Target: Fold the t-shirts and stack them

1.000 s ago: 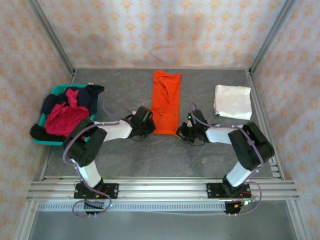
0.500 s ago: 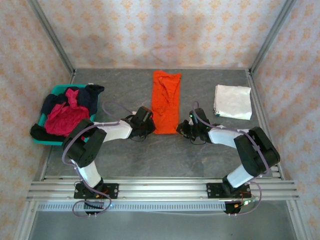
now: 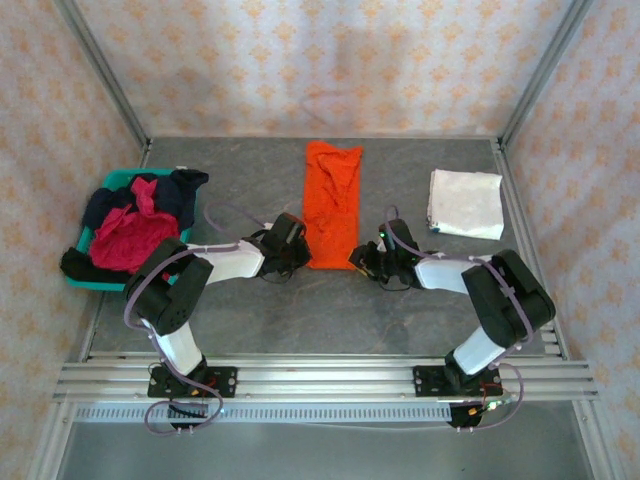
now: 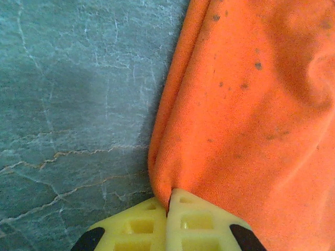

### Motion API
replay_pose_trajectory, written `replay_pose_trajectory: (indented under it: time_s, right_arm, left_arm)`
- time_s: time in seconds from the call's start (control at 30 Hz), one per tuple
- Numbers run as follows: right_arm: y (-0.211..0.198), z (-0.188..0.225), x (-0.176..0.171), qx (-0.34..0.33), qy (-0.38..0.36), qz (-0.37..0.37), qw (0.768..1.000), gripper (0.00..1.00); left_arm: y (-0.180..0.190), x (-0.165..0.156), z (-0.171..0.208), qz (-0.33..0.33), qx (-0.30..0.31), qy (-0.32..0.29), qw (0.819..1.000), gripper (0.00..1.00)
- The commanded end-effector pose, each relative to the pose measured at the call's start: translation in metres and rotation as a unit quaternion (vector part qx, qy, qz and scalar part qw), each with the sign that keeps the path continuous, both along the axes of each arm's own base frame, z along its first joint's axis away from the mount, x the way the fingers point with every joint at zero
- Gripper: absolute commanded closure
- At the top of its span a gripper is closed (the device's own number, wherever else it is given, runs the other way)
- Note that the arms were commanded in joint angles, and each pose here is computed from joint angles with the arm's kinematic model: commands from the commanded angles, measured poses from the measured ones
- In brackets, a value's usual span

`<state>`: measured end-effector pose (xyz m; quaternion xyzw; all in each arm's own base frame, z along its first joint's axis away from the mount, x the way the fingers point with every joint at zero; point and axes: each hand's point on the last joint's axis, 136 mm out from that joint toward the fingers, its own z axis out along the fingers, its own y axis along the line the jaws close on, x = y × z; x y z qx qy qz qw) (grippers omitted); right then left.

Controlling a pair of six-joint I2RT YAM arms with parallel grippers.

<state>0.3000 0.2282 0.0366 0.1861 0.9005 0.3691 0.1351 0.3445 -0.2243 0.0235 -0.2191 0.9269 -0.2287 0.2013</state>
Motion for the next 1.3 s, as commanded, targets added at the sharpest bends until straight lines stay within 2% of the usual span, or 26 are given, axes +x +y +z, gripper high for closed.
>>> replay_pose_trajectory:
  time_s: [0.0,0.07,0.13,0.2,0.33,0.53,0.9,1.1,1.27]
  right_arm:
    - [0.006,-0.001,0.002,0.01,-0.003,0.006,1.0,0.64]
    - [0.008,-0.001,0.004,0.015,-0.003,0.006,1.0,0.62]
    - [0.01,-0.001,0.005,0.019,-0.002,0.01,1.0,0.65]
    - [0.012,0.001,0.007,0.023,-0.005,0.013,1.0,0.73]
    - [0.011,0.006,0.004,0.015,-0.014,0.022,1.0,1.0]
    - [-0.004,0.014,-0.013,-0.009,-0.016,0.021,1.0,1.0]
    - [-0.02,0.015,-0.089,-0.018,0.021,0.029,0.999,1.0]
    - [-0.026,0.032,-0.123,-0.02,0.02,0.035,0.999,1.0]
    - [-0.031,0.06,-0.134,-0.006,0.001,0.028,1.0,1.0]
  left_arm:
    - [0.005,-0.011,-0.007,-0.002,0.02,0.016,1.0,1.0]
    - [0.005,-0.011,-0.005,-0.003,0.02,0.015,1.0,1.0]
    - [0.005,-0.011,-0.004,-0.003,0.022,0.014,1.0,1.0]
    - [0.005,-0.011,-0.004,-0.003,0.021,0.014,1.0,1.0]
    - [0.007,-0.013,-0.002,-0.002,0.02,0.011,1.0,1.0]
    - [0.01,-0.031,0.006,-0.005,0.027,0.009,1.0,1.0]
    - [0.023,-0.102,0.018,0.005,0.048,0.024,0.999,1.0]
    - [0.018,-0.133,0.031,-0.007,0.055,0.035,0.998,1.0]
    - [0.018,-0.149,0.058,0.004,0.048,0.013,0.999,1.0]
